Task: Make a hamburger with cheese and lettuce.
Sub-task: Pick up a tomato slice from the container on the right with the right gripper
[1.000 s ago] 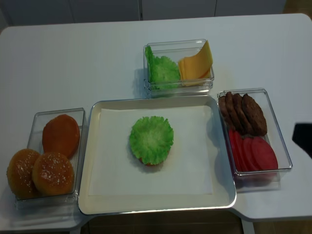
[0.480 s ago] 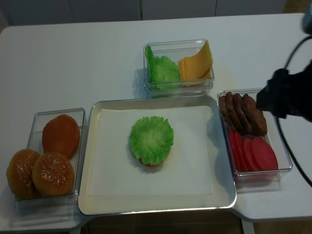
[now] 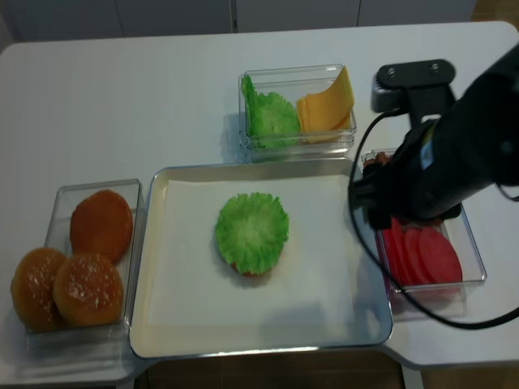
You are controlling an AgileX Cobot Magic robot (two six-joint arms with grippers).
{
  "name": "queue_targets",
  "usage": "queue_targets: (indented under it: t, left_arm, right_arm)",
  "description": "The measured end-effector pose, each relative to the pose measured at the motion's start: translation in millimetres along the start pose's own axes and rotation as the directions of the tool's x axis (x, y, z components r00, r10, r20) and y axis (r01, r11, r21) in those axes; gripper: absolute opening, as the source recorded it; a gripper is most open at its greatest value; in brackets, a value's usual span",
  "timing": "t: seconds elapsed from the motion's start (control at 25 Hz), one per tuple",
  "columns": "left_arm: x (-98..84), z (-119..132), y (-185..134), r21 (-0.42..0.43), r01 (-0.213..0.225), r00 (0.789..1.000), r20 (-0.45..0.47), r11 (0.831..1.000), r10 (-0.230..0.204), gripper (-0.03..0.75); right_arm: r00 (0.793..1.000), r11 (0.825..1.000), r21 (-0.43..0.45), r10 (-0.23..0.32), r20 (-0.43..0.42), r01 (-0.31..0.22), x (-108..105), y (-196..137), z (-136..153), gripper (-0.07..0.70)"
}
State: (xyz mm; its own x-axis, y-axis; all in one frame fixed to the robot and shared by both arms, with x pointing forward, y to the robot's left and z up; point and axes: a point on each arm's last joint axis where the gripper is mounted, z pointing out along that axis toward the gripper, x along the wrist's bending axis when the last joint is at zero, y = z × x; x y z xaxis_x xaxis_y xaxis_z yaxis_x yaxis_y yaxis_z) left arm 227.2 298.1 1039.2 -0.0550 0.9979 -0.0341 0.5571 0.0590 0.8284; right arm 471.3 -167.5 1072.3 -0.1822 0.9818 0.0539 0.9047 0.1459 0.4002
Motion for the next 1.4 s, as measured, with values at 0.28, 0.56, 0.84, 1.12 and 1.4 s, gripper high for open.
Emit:
queue_targets:
  t: [0.28, 0.56, 0.84, 1.12, 1.4]
  left_arm:
    - [0.0, 0, 0, 0.0, 0.0, 1.0, 0.0, 1.0, 0.0, 0.445]
    - [0.0, 0, 0, 0.0, 0.0, 1.0, 0.0, 1.0, 0.0, 0.445]
    - [0.0, 0, 0, 0.0, 0.0, 1.0, 0.0, 1.0, 0.0, 0.445]
    - [0.0, 0, 0, 0.0, 0.0, 1.0, 0.0, 1.0, 0.0, 0.444]
    - [0.0, 0, 0, 0.0, 0.0, 1.0, 0.0, 1.0, 0.0, 0.429]
  right_arm:
    - [0.998, 0.998, 0.053, -0.024, 0.061, 0.021, 7, 1, 20, 0.397]
    - [0.995, 0.994, 0.099, -0.044, 0.091, 0.035, 8, 2, 38, 0.339]
    - [0.99, 0.991, 0.123, -0.072, 0.123, 0.057, 7, 3, 51, 0.336]
    - [0.987, 0.989, 0.135, -0.084, 0.136, 0.065, 7, 4, 58, 0.284]
    - [0.986, 0.989, 0.133, -0.089, 0.141, 0.071, 7, 4, 58, 0.223]
